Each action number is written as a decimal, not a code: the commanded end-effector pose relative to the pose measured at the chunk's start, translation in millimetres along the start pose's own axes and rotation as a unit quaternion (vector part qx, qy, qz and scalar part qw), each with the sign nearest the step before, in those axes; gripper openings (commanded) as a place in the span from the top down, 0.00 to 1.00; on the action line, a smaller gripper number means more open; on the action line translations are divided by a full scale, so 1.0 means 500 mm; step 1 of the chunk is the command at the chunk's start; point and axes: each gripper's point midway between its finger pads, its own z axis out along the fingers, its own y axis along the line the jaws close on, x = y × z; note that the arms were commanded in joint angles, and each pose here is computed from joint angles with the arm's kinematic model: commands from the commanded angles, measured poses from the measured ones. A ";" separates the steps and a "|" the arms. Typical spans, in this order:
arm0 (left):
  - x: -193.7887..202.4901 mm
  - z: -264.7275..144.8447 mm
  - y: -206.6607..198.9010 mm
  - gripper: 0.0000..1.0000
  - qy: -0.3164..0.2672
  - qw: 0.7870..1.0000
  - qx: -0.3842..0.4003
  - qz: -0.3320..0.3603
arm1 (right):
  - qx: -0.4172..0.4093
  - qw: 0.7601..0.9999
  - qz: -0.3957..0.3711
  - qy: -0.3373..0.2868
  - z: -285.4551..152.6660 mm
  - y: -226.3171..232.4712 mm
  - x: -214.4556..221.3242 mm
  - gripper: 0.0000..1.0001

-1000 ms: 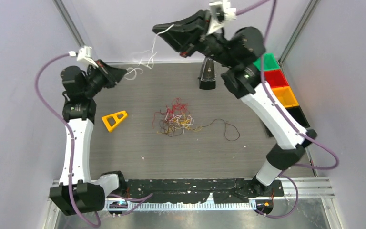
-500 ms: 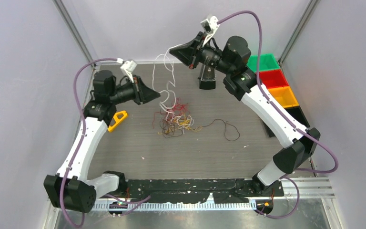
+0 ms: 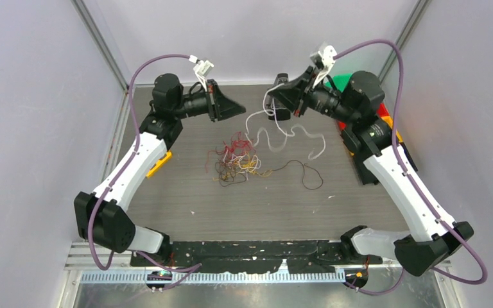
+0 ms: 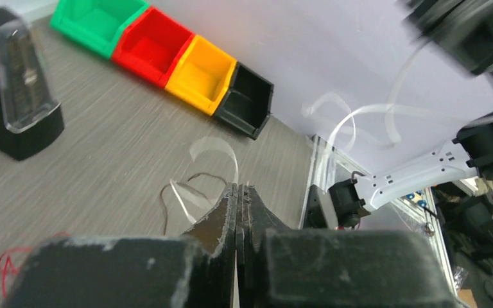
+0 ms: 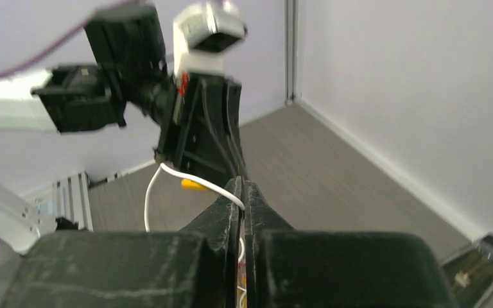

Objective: Untangle the cables

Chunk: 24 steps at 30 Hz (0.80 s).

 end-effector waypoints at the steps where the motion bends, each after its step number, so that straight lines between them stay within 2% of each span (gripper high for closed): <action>1: -0.047 0.028 -0.054 0.87 -0.019 0.997 0.057 0.052 | 0.020 0.998 0.005 0.059 -0.041 -0.019 0.084 0.95; 4: -0.031 0.032 -0.028 0.48 -0.013 0.998 0.037 0.042 | 0.049 0.998 -0.009 0.047 -0.073 -0.035 0.058 0.95; 7: -0.019 0.025 0.003 0.24 -0.015 0.999 -0.009 0.050 | 0.079 0.996 -0.022 0.032 -0.105 -0.044 0.027 0.95; 9: -0.013 0.020 0.014 0.12 -0.013 0.998 -0.024 0.061 | 0.102 0.994 -0.029 0.025 -0.126 -0.055 0.013 0.95; 12: -0.007 0.015 0.032 0.07 -0.009 0.996 -0.049 0.071 | 0.152 0.988 -0.036 0.015 -0.160 -0.085 -0.003 0.95; 18: -0.012 0.016 0.045 0.06 -0.007 0.995 -0.066 0.081 | 0.231 0.972 -0.052 -0.001 -0.231 -0.121 -0.044 0.94; 24: -0.017 0.019 0.049 0.00 -0.003 0.995 -0.070 0.075 | 0.334 0.939 -0.077 0.002 -0.310 -0.173 -0.083 0.95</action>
